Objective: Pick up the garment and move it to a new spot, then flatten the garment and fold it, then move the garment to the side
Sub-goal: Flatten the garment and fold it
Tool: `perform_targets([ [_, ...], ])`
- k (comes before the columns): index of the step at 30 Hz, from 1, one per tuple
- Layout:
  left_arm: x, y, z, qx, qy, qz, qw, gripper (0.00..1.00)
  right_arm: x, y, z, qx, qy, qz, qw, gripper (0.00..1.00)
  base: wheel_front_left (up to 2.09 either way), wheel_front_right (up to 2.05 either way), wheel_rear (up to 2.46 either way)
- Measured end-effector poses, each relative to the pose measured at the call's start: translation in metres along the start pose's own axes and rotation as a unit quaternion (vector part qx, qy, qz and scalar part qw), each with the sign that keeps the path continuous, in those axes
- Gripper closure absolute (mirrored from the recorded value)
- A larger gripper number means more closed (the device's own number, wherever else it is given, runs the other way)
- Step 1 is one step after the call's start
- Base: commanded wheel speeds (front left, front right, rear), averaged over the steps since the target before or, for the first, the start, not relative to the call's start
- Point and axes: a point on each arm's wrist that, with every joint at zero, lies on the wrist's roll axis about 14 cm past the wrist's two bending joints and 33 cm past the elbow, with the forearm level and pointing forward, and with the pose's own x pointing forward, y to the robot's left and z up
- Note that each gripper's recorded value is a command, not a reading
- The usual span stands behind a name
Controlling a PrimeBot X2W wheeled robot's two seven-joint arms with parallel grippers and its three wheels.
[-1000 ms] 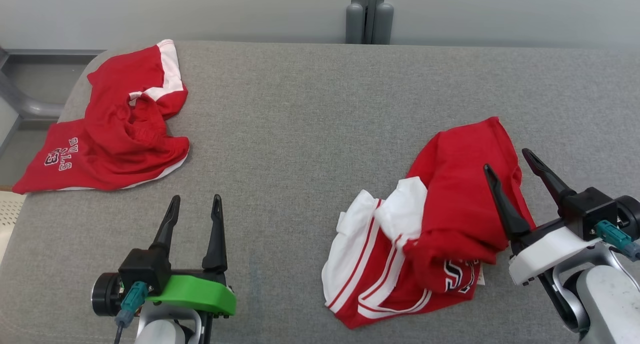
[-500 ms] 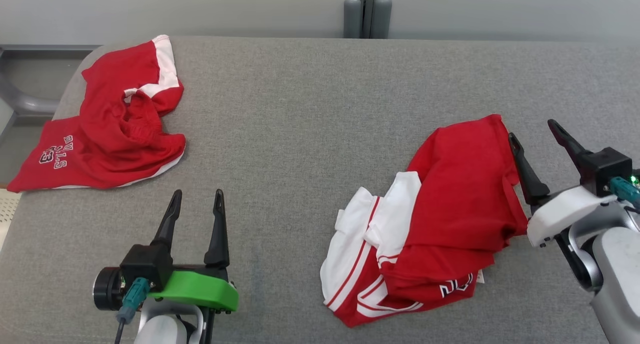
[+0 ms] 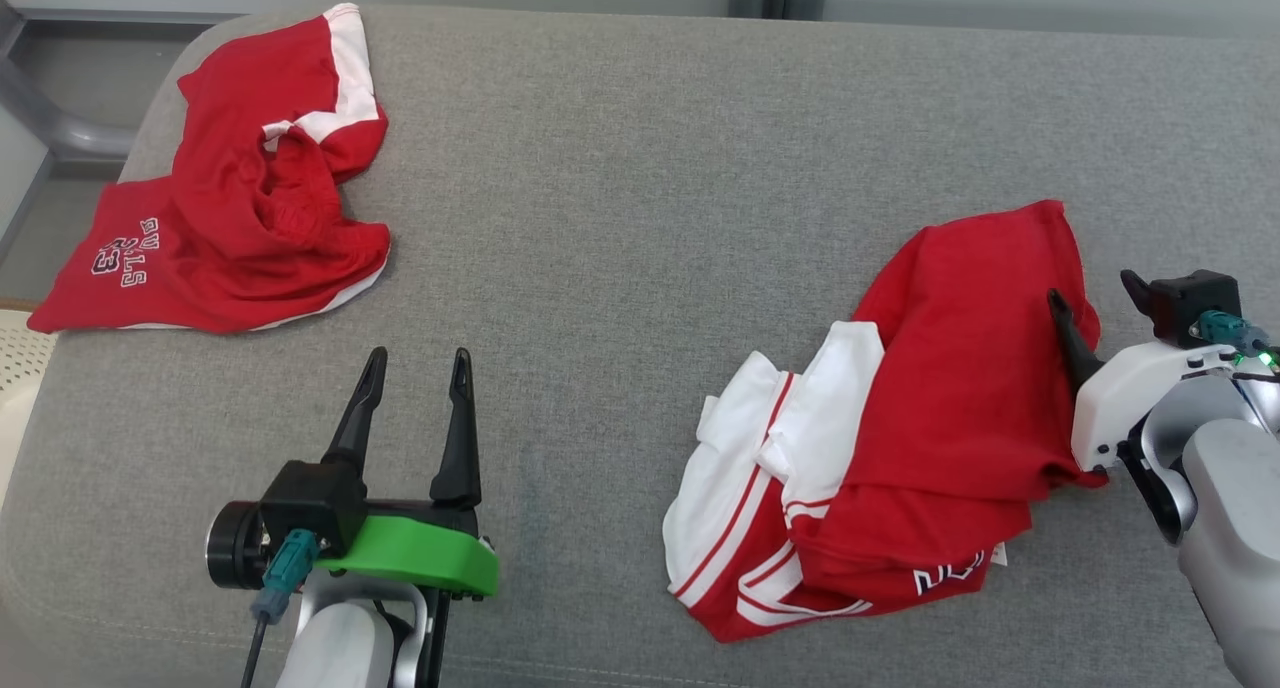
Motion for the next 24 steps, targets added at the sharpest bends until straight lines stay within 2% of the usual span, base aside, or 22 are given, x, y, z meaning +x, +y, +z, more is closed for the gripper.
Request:
perform_targets([
  [7, 0.002, 0.004, -0.002, 0.001, 0.004, 0.007, 1.0, 0.0, 0.006, -0.003, -0.043, 0.039, 0.071, -0.016, 0.997, 0.0, 0.0, 0.0, 0.0],
  [8, 0.002, 0.004, -0.002, 0.001, 0.004, 0.008, 1.0, 0.0, 0.007, -0.001, -0.046, 0.049, 0.075, -0.016, 0.996, 0.25, 0.0, 0.0, 0.0],
  [9, 0.002, 0.005, -0.003, 0.001, 0.004, 0.009, 1.0, 0.0, 0.008, 0.002, -0.047, 0.058, 0.078, -0.015, 0.995, 0.84, 0.0, 0.0, 0.0],
  [10, 0.003, 0.005, -0.003, 0.001, 0.005, 0.01, 1.0, 0.0, 0.009, 0.004, -0.049, 0.065, 0.081, -0.014, 0.994, 1.0, 0.0, 0.0, 0.0],
  [14, 0.004, 0.003, -0.005, 0.0, 0.006, 0.009, 1.0, 0.0, 0.01, 0.002, -0.042, 0.074, 0.062, -0.017, 0.995, 1.0, 0.0, 0.0, 0.0],
  [19, 0.006, -0.002, -0.002, -0.001, 0.002, 0.002, 1.0, 0.0, -0.002, -0.062, -0.015, 0.059, 0.014, -0.082, 0.995, 1.0, 0.0, 0.0, 0.0],
  [24, 0.008, -0.007, 0.001, -0.002, -0.003, -0.006, 1.0, 0.0, -0.03, -0.123, -0.006, 0.054, 0.001, -0.153, 0.987, 1.0, 0.0, 0.0, 0.0],
])
